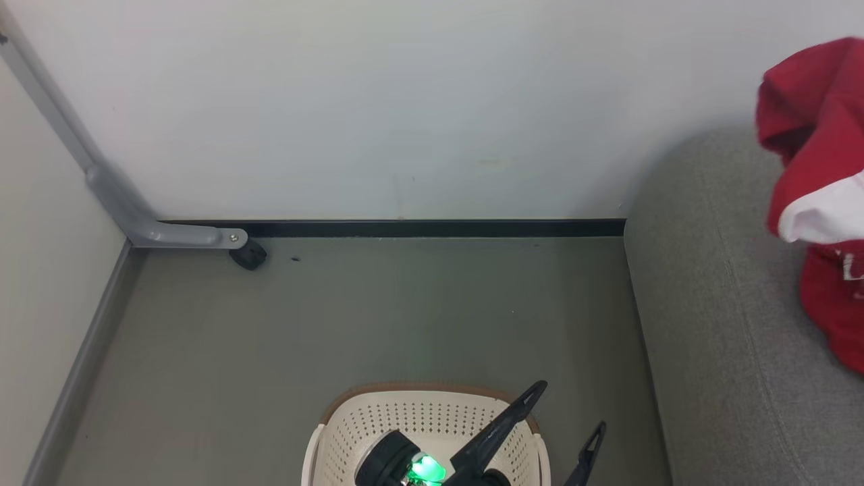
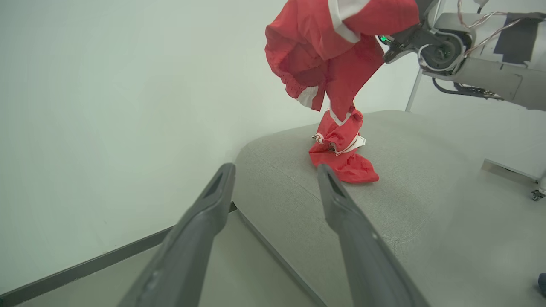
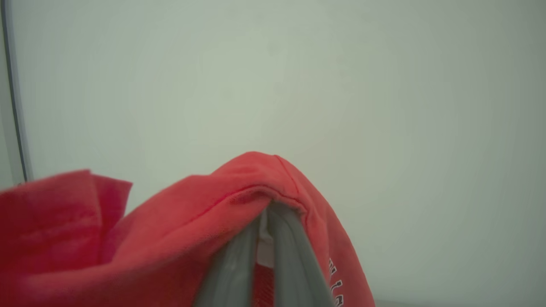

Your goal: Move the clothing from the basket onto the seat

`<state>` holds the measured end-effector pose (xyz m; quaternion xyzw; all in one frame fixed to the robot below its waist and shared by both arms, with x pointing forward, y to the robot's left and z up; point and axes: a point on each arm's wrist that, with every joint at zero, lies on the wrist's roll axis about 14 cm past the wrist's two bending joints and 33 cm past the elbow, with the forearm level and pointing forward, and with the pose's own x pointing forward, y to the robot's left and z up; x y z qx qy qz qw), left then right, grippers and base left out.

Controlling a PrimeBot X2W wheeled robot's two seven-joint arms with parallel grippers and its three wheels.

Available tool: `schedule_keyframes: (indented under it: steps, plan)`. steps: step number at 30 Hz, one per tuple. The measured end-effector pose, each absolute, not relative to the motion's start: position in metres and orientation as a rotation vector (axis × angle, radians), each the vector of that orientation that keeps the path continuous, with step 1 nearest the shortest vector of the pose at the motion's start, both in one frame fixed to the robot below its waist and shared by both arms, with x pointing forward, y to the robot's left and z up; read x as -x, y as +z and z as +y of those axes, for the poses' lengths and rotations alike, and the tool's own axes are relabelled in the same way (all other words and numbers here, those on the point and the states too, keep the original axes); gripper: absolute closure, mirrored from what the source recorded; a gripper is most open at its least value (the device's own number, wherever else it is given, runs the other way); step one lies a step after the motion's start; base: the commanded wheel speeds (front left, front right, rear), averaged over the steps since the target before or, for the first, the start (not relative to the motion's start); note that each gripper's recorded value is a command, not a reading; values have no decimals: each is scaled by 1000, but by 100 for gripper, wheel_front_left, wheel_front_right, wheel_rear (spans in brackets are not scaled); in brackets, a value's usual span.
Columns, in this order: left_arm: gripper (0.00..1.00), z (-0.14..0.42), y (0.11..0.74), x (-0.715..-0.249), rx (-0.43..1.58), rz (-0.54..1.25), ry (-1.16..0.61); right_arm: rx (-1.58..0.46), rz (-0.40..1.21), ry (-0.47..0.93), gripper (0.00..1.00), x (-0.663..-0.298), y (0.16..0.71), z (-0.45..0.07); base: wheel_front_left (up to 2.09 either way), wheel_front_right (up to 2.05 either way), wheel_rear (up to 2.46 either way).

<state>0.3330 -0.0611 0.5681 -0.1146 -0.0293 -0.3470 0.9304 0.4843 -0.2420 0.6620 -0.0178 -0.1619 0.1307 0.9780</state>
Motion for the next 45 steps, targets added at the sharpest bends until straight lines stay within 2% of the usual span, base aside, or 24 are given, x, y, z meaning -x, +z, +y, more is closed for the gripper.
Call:
schedule_keyframes:
  steps: [14,25,36,45]
  plan:
    - [0,-64,522,-344,259,38,-703,-26,-264,-98,100,-507,645,-384,0,0,0]
    - [0,-66,488,-359,272,97,-699,-86,-114,-267,100,-527,577,-441,0,0,0]
    - [0,-63,462,-382,285,127,-685,-125,88,-367,100,-533,485,-461,0,0,0]
    - [0,-63,451,-384,266,150,-690,-142,123,-383,100,-534,470,-462,0,0,0]
